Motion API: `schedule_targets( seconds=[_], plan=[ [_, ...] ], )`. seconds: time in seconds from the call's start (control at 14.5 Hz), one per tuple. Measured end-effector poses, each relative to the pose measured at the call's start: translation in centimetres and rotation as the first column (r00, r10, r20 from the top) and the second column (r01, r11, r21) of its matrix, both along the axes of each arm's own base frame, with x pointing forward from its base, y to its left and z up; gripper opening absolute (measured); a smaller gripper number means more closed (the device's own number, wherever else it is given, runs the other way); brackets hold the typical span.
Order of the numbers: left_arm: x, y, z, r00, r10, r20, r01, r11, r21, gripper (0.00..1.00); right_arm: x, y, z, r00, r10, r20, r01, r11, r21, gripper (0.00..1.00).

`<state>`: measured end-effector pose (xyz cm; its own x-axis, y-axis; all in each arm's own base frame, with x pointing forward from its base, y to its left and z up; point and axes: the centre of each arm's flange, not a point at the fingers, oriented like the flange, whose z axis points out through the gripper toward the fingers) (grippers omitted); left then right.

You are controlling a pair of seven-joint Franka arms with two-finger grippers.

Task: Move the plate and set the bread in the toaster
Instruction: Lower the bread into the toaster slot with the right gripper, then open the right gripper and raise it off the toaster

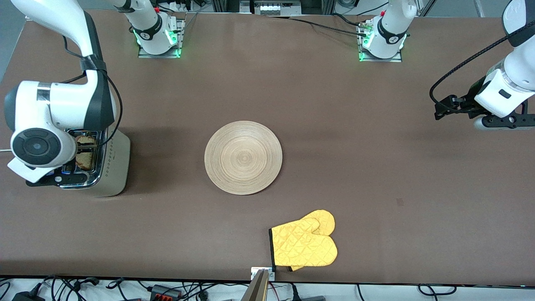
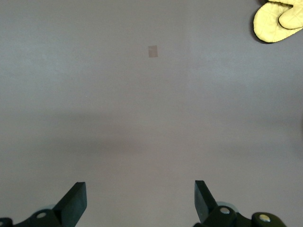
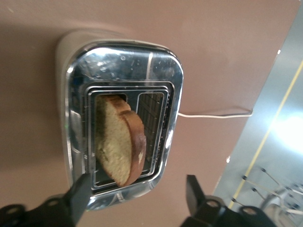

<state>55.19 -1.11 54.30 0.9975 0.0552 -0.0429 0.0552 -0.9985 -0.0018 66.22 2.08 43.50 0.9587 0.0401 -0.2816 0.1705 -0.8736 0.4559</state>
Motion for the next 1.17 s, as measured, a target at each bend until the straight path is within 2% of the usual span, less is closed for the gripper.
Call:
schedule_targets(
  seconds=[0.21,0.41,0.55,0.83,0.97,1.17],
  plan=[
    [0.0,0.0,0.0,1.000,0.000,0.000,0.000,1.000,0.000,1.00,-0.5,0.9,3.2,0.998,-0.027,0.055,0.021,0.993,0.117,1.00],
    [0.0,0.0,0.0,1.000,0.000,0.000,0.000,1.000,0.000,1.00,-0.3,0.7,6.2,0.992,-0.061,0.111,0.038,0.979,0.199,1.00],
    [0.0,0.0,0.0,1.000,0.000,0.000,0.000,1.000,0.000,1.00,-0.3,-0.2,7.1,0.986,-0.110,0.122,0.071,0.957,0.283,1.00],
    [0.0,0.1,0.0,1.000,0.002,0.000,-0.002,1.000,0.000,1.00,-0.4,-1.3,8.6,0.975,-0.177,0.136,0.108,0.906,0.409,1.00],
    [0.0,0.1,0.0,1.000,0.002,0.000,-0.002,1.000,0.000,1.00,-0.5,-1.7,9.4,0.970,-0.193,0.146,0.112,0.892,0.437,1.00],
    [0.0,0.3,0.0,1.000,0.005,0.000,-0.005,1.000,0.000,1.00,-0.4,-1.6,10.6,0.967,-0.193,0.168,0.100,0.890,0.445,1.00]
  ],
)
